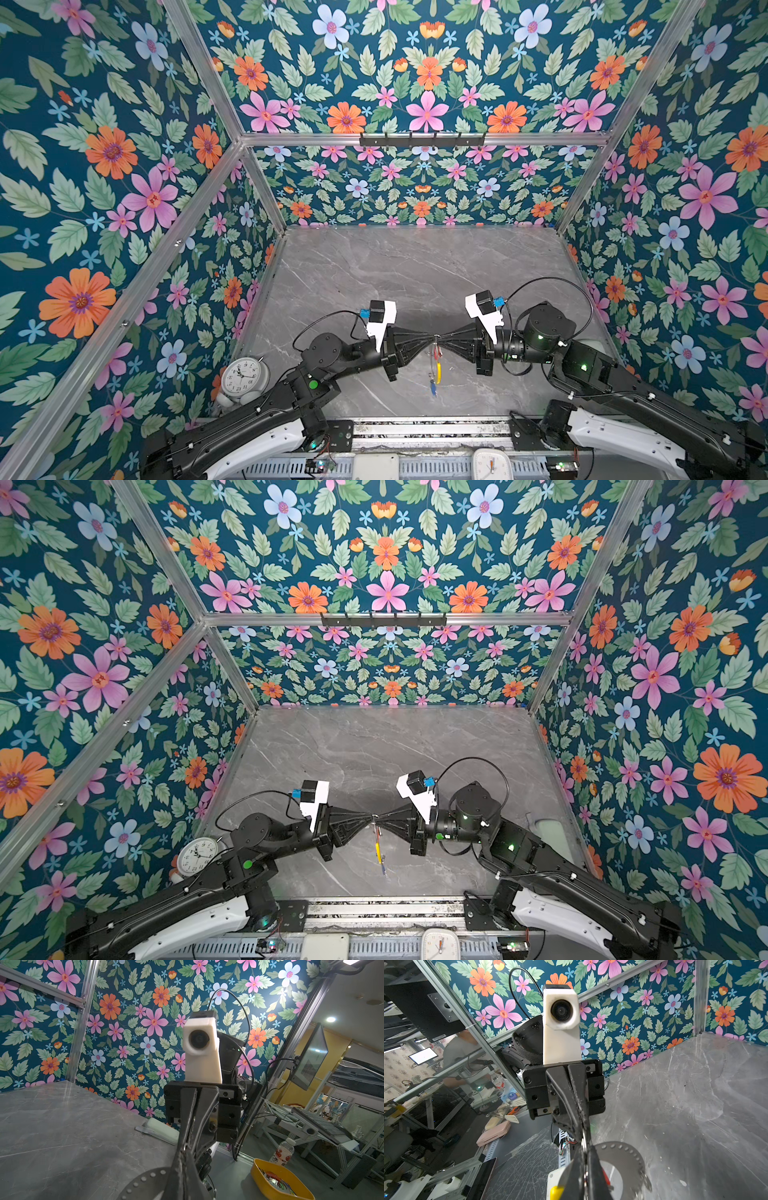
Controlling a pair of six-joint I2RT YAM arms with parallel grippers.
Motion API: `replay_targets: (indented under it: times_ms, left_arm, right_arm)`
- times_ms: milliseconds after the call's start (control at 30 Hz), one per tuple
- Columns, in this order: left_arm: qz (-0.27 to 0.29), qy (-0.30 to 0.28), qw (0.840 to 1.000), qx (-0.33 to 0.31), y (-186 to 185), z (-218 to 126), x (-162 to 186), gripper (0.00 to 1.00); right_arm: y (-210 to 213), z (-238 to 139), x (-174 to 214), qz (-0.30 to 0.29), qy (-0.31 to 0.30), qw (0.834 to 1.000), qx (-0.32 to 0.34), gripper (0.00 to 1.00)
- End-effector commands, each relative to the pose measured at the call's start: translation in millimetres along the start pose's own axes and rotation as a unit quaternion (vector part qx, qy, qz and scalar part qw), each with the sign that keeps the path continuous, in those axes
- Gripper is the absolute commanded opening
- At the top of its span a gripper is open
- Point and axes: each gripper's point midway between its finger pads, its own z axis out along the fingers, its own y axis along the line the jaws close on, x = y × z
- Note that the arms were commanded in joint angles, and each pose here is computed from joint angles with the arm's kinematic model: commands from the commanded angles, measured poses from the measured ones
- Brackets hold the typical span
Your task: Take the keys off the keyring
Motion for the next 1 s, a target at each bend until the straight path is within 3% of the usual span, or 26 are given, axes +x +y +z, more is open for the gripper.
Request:
replay_targets:
  times_ms: [0, 100, 233, 300, 600, 967]
  left_arm:
    - [0.004, -0.019, 1.0, 0.016, -7, 1, -11, 0.0]
    - [-0.003, -0.01, 1.0, 0.003, -3, 1, -9, 0.0]
    - [-0.009, 0.009, 1.0, -0.009, -1, -1, -4, 0.33]
    - [-0.01, 0.03, 0.999, -0.019, 1, -1, 1, 0.38]
    - [-0.01, 0.113, 0.993, -0.046, 7, 2, 17, 0.44]
    - [-0.011, 0.16, 0.987, -0.033, 8, 15, 29, 0.36]
  right_arm:
    - [3, 0, -5, -0.003, -0.008, 1.0, -0.007, 0.0]
    - [0, -3, -1, 0.0, 0.003, 1.0, 0.0, 0.0]
    - [-9, -11, 5, 0.014, 0.03, 0.999, 0.02, 0.0]
    - [-12, -15, 8, 0.021, 0.049, 0.998, 0.022, 0.0]
    - [-20, -18, 24, 0.006, 0.139, 0.989, 0.04, 0.0]
    - [-21, -9, 22, -0.009, 0.181, 0.983, 0.03, 0.0]
